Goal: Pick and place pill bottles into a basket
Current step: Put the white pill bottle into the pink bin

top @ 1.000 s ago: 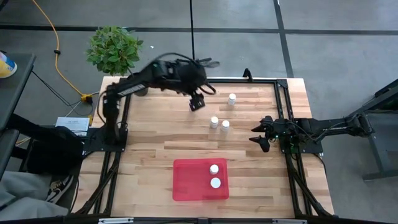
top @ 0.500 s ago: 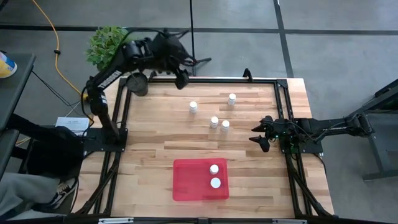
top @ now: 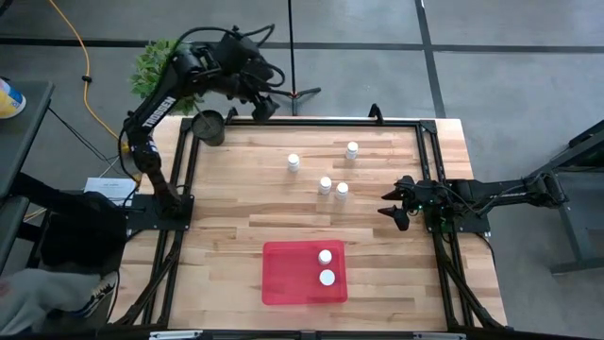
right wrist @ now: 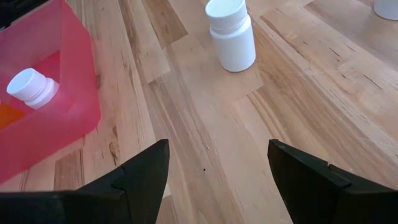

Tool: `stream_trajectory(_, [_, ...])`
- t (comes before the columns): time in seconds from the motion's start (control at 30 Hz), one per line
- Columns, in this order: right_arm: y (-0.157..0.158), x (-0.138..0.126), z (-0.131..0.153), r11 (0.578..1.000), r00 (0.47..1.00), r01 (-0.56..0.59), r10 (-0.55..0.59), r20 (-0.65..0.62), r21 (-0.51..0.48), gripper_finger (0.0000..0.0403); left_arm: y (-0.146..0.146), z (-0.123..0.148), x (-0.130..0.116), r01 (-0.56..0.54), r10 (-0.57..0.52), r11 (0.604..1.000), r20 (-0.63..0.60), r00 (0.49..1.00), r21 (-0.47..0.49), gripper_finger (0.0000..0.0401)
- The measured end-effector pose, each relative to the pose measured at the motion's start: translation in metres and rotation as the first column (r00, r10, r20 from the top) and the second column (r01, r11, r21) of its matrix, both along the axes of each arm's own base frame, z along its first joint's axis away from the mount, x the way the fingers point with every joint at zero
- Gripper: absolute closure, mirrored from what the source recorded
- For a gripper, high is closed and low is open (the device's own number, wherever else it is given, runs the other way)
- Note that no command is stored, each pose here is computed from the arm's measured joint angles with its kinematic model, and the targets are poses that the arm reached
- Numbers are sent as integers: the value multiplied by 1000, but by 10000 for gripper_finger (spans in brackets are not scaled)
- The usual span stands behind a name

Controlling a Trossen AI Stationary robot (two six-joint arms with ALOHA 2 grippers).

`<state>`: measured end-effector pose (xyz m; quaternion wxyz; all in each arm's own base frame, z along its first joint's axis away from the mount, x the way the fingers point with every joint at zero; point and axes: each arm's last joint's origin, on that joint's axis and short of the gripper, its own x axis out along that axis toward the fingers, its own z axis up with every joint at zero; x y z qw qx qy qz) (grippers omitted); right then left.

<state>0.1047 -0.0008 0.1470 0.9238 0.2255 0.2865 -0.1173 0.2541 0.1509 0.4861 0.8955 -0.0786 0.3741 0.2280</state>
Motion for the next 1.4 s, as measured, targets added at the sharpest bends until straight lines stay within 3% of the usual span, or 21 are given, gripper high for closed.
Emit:
stream_trajectory(0.27, [0, 0, 0, 1000, 1000, 1, -1, 0, 0, 139, -2, 18, -30, -46, 44, 998, 56, 997, 38, 82])
stream_trajectory(0.37, [0, 0, 0, 1000, 1000, 11, -11, 0, -8, 139, 2, 14, -30, -35, 34, 999, 43, 998, 17, 82])
stream_trajectory(0.5, [0, 0, 0, 1000, 1000, 13, -13, 1, -9, 139, 8, -9, -19, -6, 5, 999, -29, 1000, -33, 82])
stream_trajectory(0.8, [0, 0, 0, 1000, 1000, 17, -17, 1, -3, 139, 26, -90, 7, -9, -29, 986, -230, 973, -165, 82])
stream_trajectory(1.1, [0, 0, 0, 1000, 1000, 16, -16, 1, -5, 139, 33, -134, 23, 15, -57, 979, -204, 977, -203, 82])
stream_trajectory(1.4, [-1, 0, 0, 1000, 1000, 17, -17, 1, -7, 139, 22, -161, 42, 78, -106, 987, -208, 972, -140, 82])
